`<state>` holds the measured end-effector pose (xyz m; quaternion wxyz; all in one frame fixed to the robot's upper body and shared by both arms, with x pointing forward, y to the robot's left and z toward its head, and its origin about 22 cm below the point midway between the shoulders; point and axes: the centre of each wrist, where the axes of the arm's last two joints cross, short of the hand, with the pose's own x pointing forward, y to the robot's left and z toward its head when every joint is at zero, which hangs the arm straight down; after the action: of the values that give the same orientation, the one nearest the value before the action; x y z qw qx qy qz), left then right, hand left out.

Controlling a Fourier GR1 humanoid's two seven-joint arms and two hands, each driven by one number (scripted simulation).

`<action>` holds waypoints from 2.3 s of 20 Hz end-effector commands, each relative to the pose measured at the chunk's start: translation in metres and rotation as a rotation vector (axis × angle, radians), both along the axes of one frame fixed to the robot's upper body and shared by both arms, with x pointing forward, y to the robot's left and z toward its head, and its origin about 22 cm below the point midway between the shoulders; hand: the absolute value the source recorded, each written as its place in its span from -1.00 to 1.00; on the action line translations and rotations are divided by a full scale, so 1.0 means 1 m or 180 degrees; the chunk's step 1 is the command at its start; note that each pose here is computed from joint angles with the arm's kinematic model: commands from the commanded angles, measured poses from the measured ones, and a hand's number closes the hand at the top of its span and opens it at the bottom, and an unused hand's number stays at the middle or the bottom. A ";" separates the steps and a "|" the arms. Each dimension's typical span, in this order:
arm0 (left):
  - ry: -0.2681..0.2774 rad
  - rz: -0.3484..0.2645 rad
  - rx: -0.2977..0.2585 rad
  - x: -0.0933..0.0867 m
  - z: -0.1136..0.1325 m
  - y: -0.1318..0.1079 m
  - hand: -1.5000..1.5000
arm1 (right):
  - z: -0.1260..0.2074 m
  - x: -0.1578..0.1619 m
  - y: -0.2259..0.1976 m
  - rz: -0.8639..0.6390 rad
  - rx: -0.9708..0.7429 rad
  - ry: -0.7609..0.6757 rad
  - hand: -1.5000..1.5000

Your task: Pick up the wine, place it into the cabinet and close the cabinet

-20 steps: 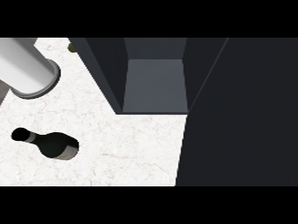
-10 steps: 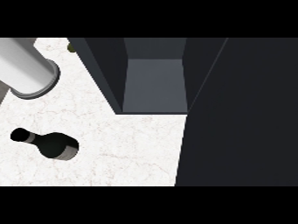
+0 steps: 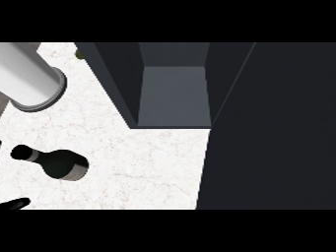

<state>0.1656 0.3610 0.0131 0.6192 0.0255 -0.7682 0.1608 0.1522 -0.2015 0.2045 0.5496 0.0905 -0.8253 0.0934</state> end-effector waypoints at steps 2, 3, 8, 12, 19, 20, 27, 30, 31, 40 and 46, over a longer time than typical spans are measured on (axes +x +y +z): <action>0.0141 -0.0028 -0.0086 0.019 -0.044 0.001 -1.00 | 0.009 -0.016 -0.009 0.0075 0.0082 -0.0045 -1.00; 0.0107 -0.0034 -0.0049 0.008 -0.059 -0.008 -1.00 | -0.003 -0.011 -0.002 0.0089 0.0107 -0.0013 -1.00; 0.0208 -0.0016 0.0007 0.023 -0.077 0.004 -1.00 | -0.001 -0.013 0.009 0.0112 0.0142 -0.0091 -1.00; 0.0271 -0.0129 -0.0121 -0.006 -0.105 0.030 -1.00 | 0.001 -0.017 0.003 0.0084 0.0090 -0.0109 -1.00; 0.0210 -0.0142 -0.0232 0.000 -0.153 0.014 -1.00 | 0.013 -0.013 0.007 0.0129 0.0092 -0.0129 -1.00; 0.0254 -0.0214 -0.0208 -0.002 -0.163 0.004 -1.00 | 0.012 -0.009 0.001 0.0058 0.0113 -0.0124 -1.00; 0.0194 -0.0149 -0.0440 0.011 -0.171 0.017 -1.00 | 0.012 -0.014 -0.001 0.0142 0.0084 -0.0048 -1.00; 0.0218 -0.0279 -0.0574 0.009 -0.178 0.006 -1.00 | 0.010 -0.018 0.001 0.0143 0.0054 -0.0117 -1.00; 0.0182 -0.0283 -0.0631 0.011 -0.183 -0.007 -1.00 | 0.006 -0.013 -0.008 0.0136 0.0041 -0.0089 -1.00; 0.0019 -0.0413 -0.0589 0.041 -0.173 -0.016 -1.00 | 0.015 -0.006 0.003 0.0144 0.0020 -0.0084 -1.00; -0.0046 -0.0289 -0.0561 0.033 -0.187 -0.037 -1.00 | 0.002 -0.010 -0.003 0.0190 0.0022 -0.0092 -1.00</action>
<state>0.1950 0.3489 -0.1644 0.6647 -0.0324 -0.7241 0.1811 0.1541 -0.1991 0.2056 0.5454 0.0937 -0.8261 0.1067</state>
